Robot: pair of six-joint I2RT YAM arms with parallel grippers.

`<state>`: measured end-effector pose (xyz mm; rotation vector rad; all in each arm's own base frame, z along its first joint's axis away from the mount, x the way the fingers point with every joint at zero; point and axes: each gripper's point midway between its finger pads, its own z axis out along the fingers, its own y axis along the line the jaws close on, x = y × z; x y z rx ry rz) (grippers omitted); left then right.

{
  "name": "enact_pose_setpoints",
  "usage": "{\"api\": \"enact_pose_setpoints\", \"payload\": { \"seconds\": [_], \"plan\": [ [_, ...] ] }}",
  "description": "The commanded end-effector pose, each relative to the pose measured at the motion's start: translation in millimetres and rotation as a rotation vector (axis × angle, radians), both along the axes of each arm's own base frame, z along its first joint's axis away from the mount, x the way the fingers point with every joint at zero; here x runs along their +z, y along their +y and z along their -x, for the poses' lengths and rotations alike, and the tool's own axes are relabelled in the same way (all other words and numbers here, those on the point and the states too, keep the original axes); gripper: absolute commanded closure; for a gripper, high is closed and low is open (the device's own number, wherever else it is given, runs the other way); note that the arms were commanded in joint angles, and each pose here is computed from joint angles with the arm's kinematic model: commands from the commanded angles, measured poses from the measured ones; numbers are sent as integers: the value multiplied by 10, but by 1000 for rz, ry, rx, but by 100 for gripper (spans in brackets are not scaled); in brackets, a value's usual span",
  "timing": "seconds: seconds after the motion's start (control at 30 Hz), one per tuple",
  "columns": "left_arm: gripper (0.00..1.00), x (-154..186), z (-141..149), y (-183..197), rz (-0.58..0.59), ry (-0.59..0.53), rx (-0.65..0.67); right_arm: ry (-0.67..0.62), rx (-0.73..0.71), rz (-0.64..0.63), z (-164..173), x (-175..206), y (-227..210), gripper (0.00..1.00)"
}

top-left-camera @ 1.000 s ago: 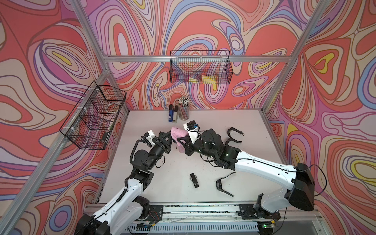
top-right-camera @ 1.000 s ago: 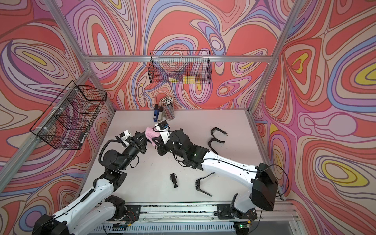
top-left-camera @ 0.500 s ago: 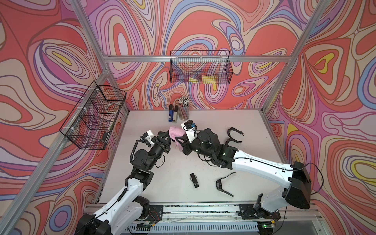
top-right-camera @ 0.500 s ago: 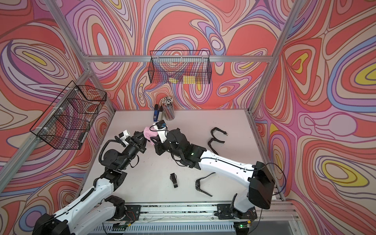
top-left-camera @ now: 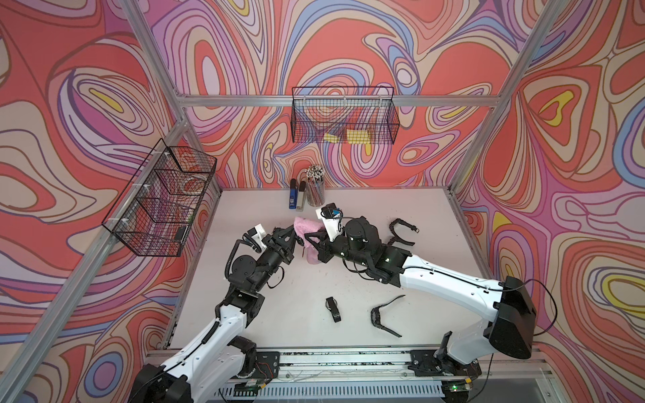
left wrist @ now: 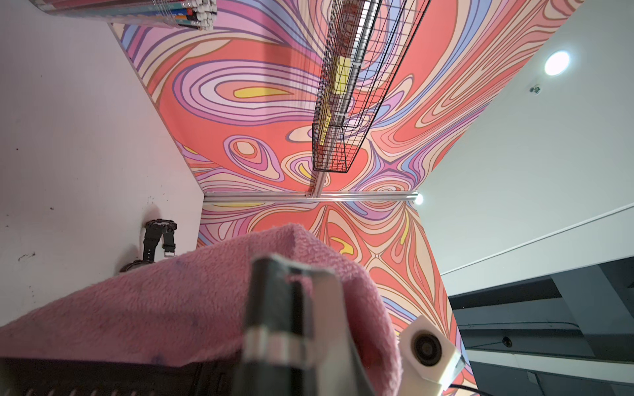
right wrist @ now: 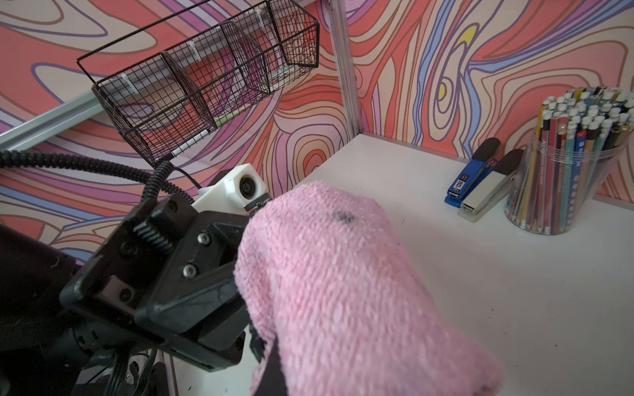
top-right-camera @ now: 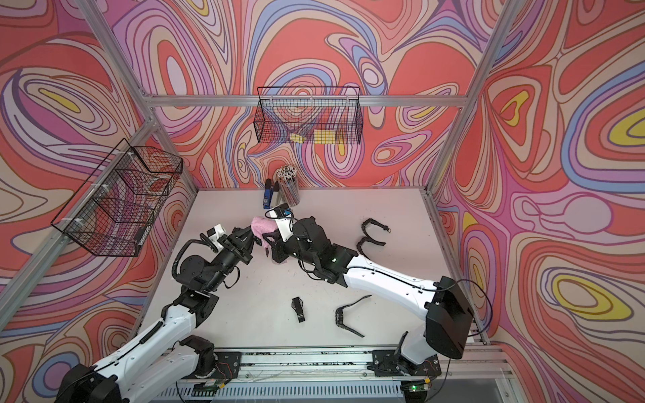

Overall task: Wipe the watch dial
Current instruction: Wipe the dirt from the watch dial.

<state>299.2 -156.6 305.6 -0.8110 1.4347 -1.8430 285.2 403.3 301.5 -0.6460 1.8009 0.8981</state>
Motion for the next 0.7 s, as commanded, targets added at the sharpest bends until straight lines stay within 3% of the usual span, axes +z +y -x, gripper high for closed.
{"api": "enact_pose_setpoints", "payload": {
  "seconds": [0.0, 0.23, 0.53, 0.67],
  "plan": [
    [100, 801, 385, -137, 95, -262, -142, 127, -50, 129, -11, -635, -176, 100],
    [100, 804, 371, -142, 87, -264, -140, 171, -6, 120, 189, -691, -218, 100],
    [100, 800, 346, -120, 97, -264, -125, 145, 97, 135, 530, -641, 196, 100],
    [100, 829, 351, -118, 107, -272, -127, 145, 78, 146, 515, -733, 241, 100]
  ]
}}
